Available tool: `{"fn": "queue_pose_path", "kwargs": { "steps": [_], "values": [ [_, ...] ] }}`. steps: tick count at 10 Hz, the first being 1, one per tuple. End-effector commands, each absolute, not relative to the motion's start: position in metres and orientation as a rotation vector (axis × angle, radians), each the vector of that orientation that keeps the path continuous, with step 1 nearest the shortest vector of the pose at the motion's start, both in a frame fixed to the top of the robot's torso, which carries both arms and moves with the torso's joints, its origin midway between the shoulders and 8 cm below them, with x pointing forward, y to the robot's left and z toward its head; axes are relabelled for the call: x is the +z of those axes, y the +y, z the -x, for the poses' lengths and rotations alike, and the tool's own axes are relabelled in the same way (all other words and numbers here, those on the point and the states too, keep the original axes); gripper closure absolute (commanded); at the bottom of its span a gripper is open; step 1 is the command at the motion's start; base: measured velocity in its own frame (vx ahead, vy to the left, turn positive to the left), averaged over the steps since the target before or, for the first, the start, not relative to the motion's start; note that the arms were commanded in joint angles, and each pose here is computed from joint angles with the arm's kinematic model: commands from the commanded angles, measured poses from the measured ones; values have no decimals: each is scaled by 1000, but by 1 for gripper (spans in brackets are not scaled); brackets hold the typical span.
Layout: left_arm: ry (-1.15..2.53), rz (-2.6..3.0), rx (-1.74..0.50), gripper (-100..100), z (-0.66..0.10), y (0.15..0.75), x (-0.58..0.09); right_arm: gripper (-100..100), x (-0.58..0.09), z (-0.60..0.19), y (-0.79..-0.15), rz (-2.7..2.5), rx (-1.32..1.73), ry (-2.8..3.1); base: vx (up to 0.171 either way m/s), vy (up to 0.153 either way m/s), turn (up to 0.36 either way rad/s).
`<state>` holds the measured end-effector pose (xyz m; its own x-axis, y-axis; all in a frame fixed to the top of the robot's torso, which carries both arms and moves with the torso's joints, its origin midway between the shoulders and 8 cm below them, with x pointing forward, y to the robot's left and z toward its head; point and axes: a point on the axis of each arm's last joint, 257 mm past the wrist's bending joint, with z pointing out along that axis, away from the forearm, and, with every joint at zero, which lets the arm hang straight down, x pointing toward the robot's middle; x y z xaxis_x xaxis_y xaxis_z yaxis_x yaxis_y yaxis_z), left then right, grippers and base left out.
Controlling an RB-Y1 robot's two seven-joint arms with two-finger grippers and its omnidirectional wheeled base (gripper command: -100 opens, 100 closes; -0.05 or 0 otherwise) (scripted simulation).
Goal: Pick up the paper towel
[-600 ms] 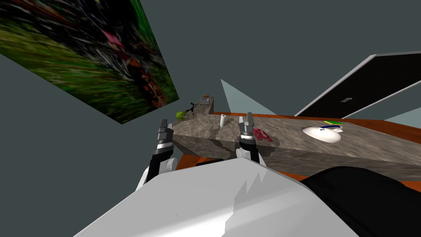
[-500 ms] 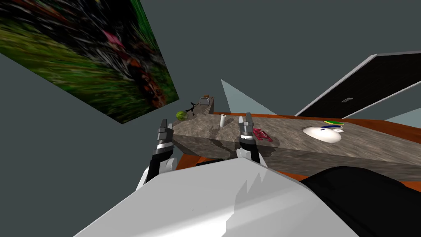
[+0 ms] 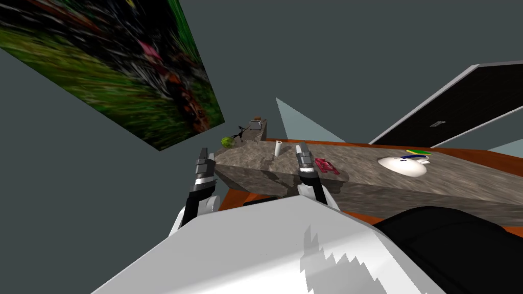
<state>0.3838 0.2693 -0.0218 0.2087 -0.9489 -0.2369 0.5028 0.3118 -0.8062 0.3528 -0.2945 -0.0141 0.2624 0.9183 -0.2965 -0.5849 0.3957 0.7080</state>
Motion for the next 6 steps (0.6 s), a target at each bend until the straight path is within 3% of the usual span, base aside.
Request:
{"fn": "queue_pose_path", "kwargs": {
  "steps": [1, 6],
  "values": [
    [828, 659, -1118, 0, -384, 269, -22, -100, -21, -360, -298, -489, 1028, 805, -62, 40, 39],
    [828, 659, -1118, 0, -384, 269, -22, -100, -49, -381, -325, -445, 835, 896, -80, 51, 51]
  ]
}}
